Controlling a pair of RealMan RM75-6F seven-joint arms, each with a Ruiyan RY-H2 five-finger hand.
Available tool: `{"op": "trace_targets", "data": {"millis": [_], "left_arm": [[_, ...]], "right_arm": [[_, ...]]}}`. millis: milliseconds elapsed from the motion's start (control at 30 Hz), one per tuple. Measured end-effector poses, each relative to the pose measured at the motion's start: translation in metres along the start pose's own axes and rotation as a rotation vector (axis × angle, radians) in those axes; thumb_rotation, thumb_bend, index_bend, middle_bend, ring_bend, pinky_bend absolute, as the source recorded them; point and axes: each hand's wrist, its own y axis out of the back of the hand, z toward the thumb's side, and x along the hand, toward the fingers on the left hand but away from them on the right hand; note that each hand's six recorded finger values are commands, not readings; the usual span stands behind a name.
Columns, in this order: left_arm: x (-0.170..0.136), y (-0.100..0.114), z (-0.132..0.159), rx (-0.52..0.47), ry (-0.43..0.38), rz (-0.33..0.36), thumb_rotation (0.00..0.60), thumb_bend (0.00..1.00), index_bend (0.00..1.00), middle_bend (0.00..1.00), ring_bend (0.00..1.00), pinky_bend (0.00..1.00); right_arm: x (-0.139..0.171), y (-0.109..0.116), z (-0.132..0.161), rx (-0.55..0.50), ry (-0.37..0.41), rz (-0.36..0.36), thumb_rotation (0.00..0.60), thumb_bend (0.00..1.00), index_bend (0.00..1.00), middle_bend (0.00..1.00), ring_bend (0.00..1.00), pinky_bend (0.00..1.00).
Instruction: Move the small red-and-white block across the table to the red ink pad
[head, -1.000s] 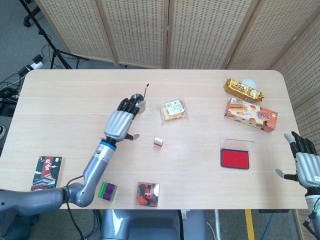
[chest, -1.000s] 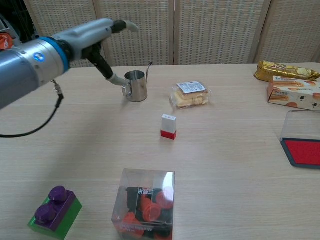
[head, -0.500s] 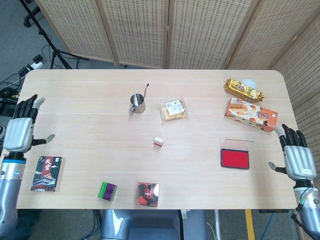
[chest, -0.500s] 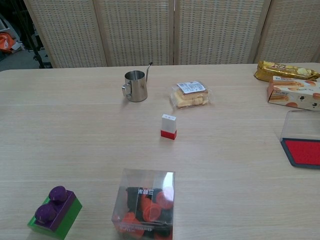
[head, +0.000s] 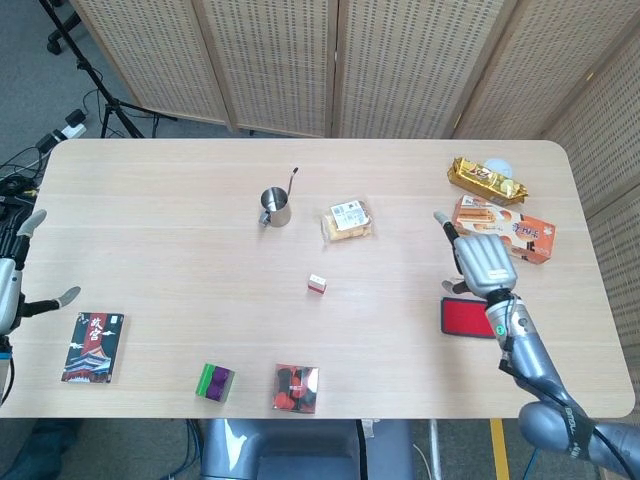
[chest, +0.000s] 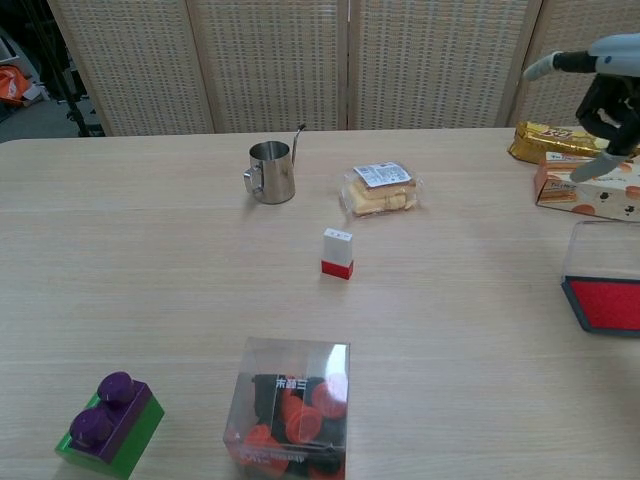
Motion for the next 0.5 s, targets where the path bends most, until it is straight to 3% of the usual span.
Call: {"op": "trace_targets", "data": {"millis": [200, 333, 500], "left_arm": [[0.006, 0.000, -0.004, 0.000, 0.002, -0.024, 0.600, 0.00, 0.00, 0.00, 0.00, 0.00], [0.009, -0.002, -0.006, -0.012, 0.002, -0.048, 0.600, 0.00, 0.00, 0.00, 0.00, 0.00], [0.015, 0.000, -0.010, -0.031, 0.011, -0.058, 0.600, 0.00, 0.00, 0.00, 0.00, 0.00]], "right_arm": [[-0.039, -0.023, 0.065, -0.076, 0.003, 0.097, 0.600, 0.00, 0.23, 0.92, 0.99, 1.00], [-0.052, -0.044, 0.115, -0.085, 0.013, 0.143, 0.600, 0.02, 0.29, 0.92, 0.99, 1.00], [-0.059, -0.070, 0.158, -0.078, 0.004, 0.171, 0.600, 0.16, 0.34, 0.92, 0.99, 1.00]]}}
